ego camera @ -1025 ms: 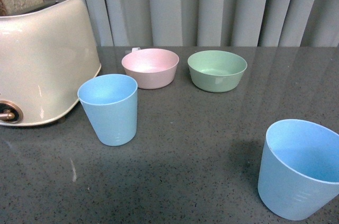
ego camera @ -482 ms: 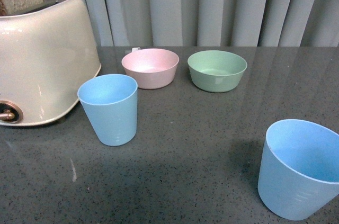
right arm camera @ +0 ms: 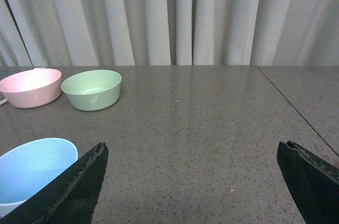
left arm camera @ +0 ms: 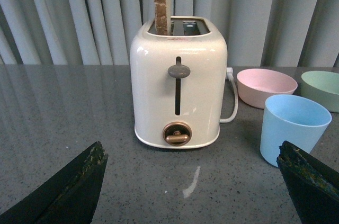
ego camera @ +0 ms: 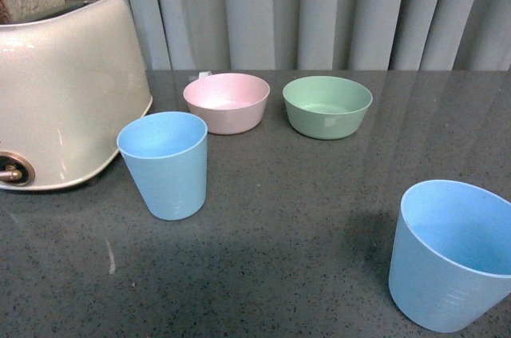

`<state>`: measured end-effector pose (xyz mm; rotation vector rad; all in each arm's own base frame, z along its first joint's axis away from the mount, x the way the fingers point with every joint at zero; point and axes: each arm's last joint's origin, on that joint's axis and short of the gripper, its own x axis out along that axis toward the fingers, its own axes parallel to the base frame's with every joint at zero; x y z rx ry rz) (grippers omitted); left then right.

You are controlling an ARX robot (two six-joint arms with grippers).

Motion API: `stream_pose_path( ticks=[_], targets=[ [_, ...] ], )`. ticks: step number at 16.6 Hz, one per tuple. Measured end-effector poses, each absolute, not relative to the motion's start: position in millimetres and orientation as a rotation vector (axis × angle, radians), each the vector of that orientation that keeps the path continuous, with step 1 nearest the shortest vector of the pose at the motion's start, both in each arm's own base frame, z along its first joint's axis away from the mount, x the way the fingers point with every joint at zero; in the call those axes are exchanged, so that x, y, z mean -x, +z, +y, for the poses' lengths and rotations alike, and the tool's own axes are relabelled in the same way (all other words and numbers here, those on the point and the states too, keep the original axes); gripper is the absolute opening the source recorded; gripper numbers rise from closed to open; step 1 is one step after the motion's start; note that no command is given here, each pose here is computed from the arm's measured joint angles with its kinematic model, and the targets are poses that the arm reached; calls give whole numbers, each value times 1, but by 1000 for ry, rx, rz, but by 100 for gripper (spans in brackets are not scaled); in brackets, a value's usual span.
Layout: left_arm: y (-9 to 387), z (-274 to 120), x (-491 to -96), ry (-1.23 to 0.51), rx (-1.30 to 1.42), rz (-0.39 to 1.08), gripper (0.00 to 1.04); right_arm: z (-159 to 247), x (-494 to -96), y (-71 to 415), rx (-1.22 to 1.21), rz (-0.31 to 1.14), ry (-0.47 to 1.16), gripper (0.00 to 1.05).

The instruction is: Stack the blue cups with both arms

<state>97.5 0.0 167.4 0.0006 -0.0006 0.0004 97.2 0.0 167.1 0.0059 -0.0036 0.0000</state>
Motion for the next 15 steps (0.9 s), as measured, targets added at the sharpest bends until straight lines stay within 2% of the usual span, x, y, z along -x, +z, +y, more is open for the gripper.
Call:
stream_pose_path(
  ticks=[1, 3, 4, 9, 12, 14, 15],
  targets=[
    [167, 0, -97, 0, -1, -1, 98, 0, -97, 167, -6, -4, 0, 98],
    [165, -3, -98, 54, 25, 162, 98, 0, -97, 167, -6, -4, 0, 98],
    [167, -3, -99, 44, 31, 183, 98, 0, -97, 167, -6, -4, 0, 98],
    [222, 2, -114, -29, 16, 10, 98, 0, -97, 167, -6, -4, 0, 98],
    [253, 4, -164, -124, -18, -42, 98, 0, -97, 167, -6, -4, 0, 98],
    [289, -2, -217, -205, -43, -72, 98, 0, -97, 167, -6, -4, 0, 98],
    [293, -9, -249, -260, -45, -25, 98, 0, -97, 167, -6, -4, 0, 98]
  ],
)
